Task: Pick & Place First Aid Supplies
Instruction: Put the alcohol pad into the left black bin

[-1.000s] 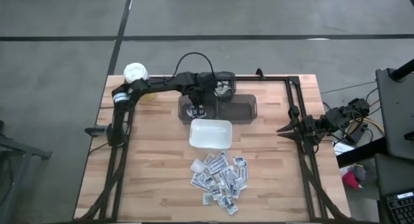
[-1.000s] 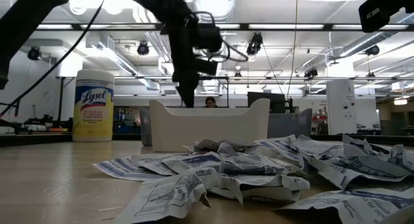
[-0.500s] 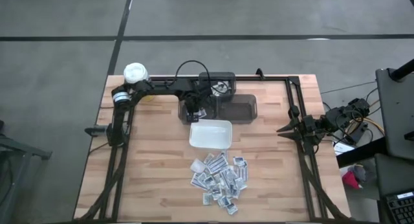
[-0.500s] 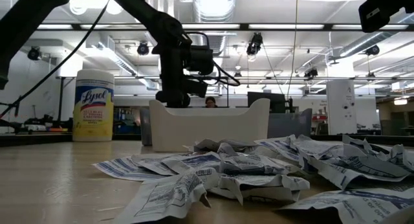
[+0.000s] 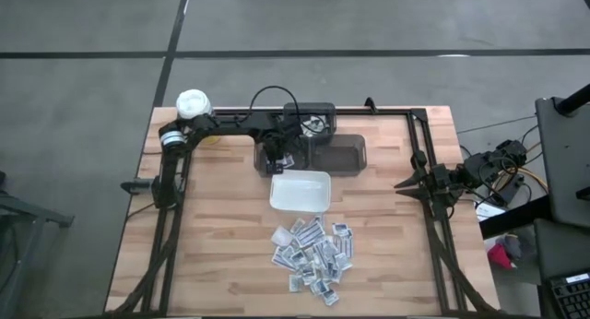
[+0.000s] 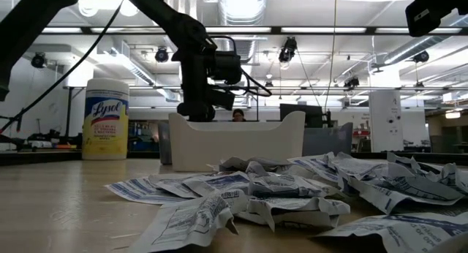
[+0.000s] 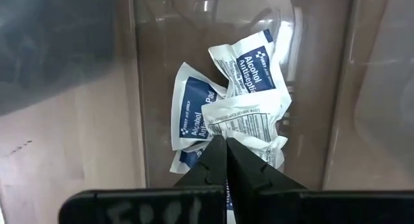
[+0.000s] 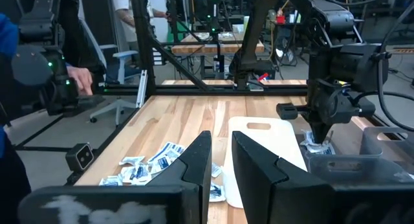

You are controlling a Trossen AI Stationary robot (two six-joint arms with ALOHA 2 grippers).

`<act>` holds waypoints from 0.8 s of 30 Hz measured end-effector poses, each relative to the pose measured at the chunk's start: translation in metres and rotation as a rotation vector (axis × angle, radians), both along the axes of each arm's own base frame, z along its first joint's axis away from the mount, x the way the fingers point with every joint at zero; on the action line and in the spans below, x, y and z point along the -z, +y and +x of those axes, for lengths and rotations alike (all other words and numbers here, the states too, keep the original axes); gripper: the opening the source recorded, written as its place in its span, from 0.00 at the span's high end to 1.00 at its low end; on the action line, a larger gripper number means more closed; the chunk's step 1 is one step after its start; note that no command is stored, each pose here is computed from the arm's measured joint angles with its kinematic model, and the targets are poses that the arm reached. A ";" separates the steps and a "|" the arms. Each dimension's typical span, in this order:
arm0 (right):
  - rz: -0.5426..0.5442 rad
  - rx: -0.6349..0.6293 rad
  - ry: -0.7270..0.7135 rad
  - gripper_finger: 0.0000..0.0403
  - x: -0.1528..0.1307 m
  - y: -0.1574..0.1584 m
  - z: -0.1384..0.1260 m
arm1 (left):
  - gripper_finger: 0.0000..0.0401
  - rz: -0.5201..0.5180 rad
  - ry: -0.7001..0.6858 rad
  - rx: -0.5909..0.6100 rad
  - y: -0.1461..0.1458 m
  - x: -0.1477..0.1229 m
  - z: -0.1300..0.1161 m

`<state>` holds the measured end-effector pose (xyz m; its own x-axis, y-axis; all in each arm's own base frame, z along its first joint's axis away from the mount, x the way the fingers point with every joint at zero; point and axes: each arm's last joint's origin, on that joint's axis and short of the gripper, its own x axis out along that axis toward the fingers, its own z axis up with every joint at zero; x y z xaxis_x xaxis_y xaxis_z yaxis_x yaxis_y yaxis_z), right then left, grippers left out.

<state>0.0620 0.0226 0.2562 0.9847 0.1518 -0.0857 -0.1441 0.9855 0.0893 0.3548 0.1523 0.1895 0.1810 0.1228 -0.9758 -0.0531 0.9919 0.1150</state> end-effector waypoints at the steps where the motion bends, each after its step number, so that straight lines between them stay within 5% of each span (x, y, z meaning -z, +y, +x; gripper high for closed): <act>1: 0.000 0.000 0.000 0.85 0.000 0.000 0.000 | 0.98 -0.001 -0.001 -0.005 0.000 0.000 0.000; 13: 0.003 0.000 0.000 0.85 0.000 0.000 0.000 | 0.73 0.002 -0.022 -0.047 0.002 -0.020 0.005; 24: 0.002 0.000 0.001 0.85 0.000 0.000 0.000 | 0.71 -0.081 0.145 -0.192 -0.007 -0.071 -0.008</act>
<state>0.0620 0.0226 0.2562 0.9846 0.1520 -0.0859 -0.1441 0.9853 0.0918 0.3472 0.1456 0.2609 0.0189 0.0621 -0.9979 -0.2306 0.9714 0.0561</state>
